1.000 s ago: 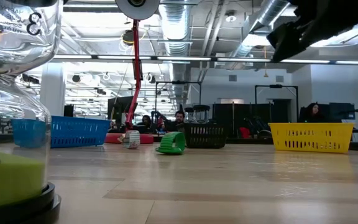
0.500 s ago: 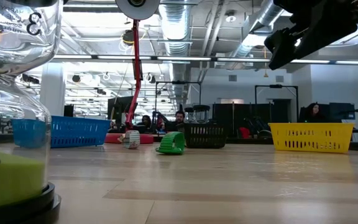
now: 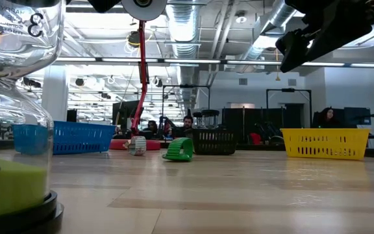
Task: Pick & Place Office items
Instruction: Put the yellow hourglass into the black basket
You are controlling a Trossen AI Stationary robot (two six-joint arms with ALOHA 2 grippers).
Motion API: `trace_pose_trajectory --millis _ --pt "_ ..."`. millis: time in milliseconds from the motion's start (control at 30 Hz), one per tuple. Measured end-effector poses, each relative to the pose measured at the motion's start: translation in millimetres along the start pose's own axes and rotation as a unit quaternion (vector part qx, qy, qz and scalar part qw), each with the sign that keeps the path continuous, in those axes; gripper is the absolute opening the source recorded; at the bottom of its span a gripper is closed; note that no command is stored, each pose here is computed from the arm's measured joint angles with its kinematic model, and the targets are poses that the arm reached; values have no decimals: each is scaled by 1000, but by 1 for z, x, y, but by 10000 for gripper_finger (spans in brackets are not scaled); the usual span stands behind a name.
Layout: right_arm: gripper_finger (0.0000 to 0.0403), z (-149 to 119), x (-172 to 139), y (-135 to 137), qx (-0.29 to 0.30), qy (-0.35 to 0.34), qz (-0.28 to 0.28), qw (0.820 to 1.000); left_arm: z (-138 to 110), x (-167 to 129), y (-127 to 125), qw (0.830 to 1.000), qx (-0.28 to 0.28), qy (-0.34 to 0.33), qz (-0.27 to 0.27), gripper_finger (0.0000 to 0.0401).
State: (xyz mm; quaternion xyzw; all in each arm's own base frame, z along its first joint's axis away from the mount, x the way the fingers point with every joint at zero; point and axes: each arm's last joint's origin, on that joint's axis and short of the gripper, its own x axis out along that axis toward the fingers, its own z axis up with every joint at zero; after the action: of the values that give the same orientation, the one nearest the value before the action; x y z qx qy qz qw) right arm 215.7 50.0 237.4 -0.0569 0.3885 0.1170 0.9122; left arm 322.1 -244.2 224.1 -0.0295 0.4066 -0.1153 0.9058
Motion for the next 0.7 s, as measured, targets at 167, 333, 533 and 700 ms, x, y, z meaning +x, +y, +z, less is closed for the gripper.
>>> trace_pose_trajectory --millis 167,333,533,700 --pt "240 0 0 0 0 -1 0 1000 -1 0 -3 1000 -2 1 -5 248" --pt "240 0 0 0 0 -1 0 1000 -3 0 -5 999 -28 11 -23 248" --pt "240 0 0 0 0 0 0 1000 -4 1 -6 998 -45 18 -31 247" --pt "240 0 0 0 -1 0 0 1000 -10 4 -6 998 -42 22 -27 242"
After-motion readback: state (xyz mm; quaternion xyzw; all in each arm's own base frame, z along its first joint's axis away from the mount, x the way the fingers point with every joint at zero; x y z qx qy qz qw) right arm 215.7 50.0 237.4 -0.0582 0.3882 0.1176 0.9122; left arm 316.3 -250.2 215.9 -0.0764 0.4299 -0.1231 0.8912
